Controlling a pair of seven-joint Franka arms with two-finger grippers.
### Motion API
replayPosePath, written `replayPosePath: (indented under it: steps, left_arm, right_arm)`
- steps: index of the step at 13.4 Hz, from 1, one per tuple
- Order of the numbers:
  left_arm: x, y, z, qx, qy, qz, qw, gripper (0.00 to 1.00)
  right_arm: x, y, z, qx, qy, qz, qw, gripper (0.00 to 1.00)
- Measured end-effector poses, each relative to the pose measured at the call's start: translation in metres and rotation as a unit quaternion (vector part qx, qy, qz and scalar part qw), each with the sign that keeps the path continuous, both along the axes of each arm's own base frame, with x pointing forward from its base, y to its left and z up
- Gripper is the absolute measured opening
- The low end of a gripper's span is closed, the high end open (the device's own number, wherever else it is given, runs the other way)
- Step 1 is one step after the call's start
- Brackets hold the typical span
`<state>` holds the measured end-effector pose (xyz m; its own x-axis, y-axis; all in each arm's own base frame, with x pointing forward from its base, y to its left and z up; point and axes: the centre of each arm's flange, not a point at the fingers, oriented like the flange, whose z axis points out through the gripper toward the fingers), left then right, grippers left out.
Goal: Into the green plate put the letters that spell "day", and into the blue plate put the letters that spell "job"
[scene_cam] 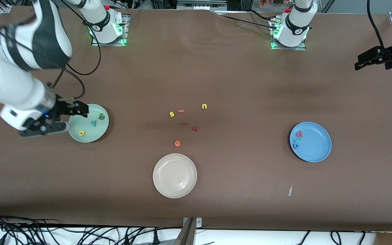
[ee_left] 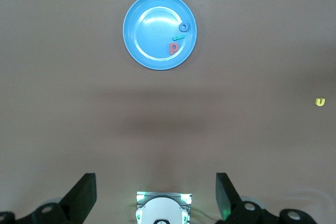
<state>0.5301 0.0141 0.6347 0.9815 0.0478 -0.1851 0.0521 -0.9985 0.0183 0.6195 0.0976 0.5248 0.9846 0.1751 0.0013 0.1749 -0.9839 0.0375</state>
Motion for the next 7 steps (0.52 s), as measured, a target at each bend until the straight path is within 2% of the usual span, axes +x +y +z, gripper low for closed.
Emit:
replayPosePath:
  steps: [1,2,4,6,7]
  left_arm:
    - [0.000,0.000,0.000,0.000,0.000,0.000,1.000,1.00]
    - [0.000,0.000,0.000,0.000,0.000,0.000,1.000,1.00]
    - [0.000,0.000,0.000,0.000,0.000,0.000,1.000,1.00]
    - [0.000,0.000,0.000,0.000,0.000,0.000,1.000,1.00]
    - [0.000,0.000,0.000,0.000,0.000,0.000,1.000,1.00]
  right_arm:
    - [-0.016,-0.012,0.018,0.005,-0.011,-0.007,1.000,1.00]
    - [-0.033,-0.021,0.027,0.007,-0.011,-0.011,1.000,1.00]
    - [-0.058,-0.032,0.029,0.006,0.008,-0.016,1.000,1.00]
    - [-0.069,-0.047,0.037,0.003,0.035,-0.029,0.999,1.00]
    - [-0.074,-0.054,0.047,0.003,0.041,-0.035,0.999,1.00]
